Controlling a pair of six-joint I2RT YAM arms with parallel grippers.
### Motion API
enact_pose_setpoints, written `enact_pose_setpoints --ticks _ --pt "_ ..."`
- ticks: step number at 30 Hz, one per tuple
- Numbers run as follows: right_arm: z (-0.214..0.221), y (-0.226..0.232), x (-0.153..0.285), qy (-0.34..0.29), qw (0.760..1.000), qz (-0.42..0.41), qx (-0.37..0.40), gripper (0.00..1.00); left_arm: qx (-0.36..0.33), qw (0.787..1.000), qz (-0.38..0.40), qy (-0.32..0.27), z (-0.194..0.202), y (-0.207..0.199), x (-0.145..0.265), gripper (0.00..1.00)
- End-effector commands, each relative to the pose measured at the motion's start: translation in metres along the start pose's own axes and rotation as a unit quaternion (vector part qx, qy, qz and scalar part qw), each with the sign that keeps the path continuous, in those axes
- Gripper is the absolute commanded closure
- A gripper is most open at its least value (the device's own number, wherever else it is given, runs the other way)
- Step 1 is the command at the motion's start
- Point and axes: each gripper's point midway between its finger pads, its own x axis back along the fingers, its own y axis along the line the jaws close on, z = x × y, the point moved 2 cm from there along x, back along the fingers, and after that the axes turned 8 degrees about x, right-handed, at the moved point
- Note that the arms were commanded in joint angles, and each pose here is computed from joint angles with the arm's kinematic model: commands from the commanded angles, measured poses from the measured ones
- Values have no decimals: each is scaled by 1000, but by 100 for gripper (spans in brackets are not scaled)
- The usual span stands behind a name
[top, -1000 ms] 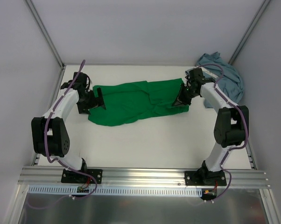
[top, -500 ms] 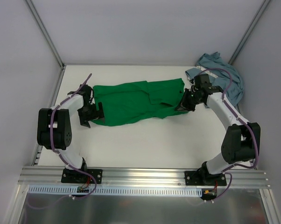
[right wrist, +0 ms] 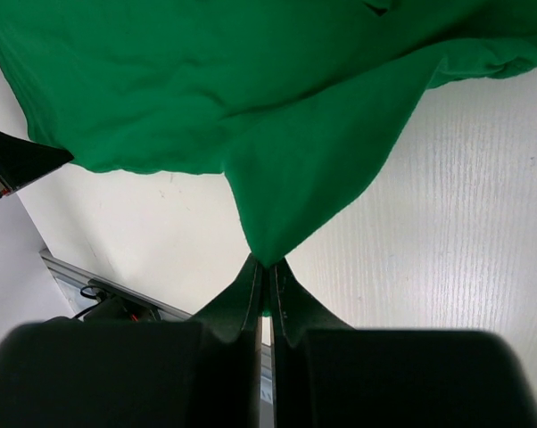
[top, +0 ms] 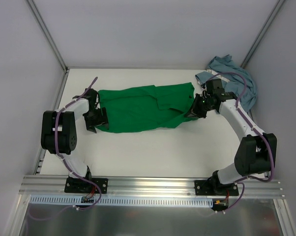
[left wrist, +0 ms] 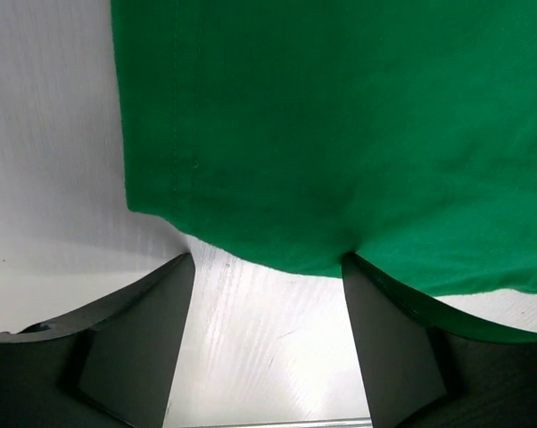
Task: Fold and stack the t-shirts
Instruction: Grap the side of the flattened tshirt closest away from the robot with both arms
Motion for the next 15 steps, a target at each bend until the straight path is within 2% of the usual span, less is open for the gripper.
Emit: enact_pose_setpoints --ticks 1,11,14,15 --pt "1 4 13 -16 1000 -5 3 100 -1 1000 -2 -17 -16 -4 -6 34" --pt "5 3 13 -14 1000 -6 3 100 -4 999 10 -43 -29 -10 -6 60" --pt "5 3 13 -14 1000 -5 3 100 -5 998 17 -52 -32 -13 -3 71" --pt "5 3 13 -15 1000 -5 3 100 -6 998 20 -57 -33 -14 -1 77"
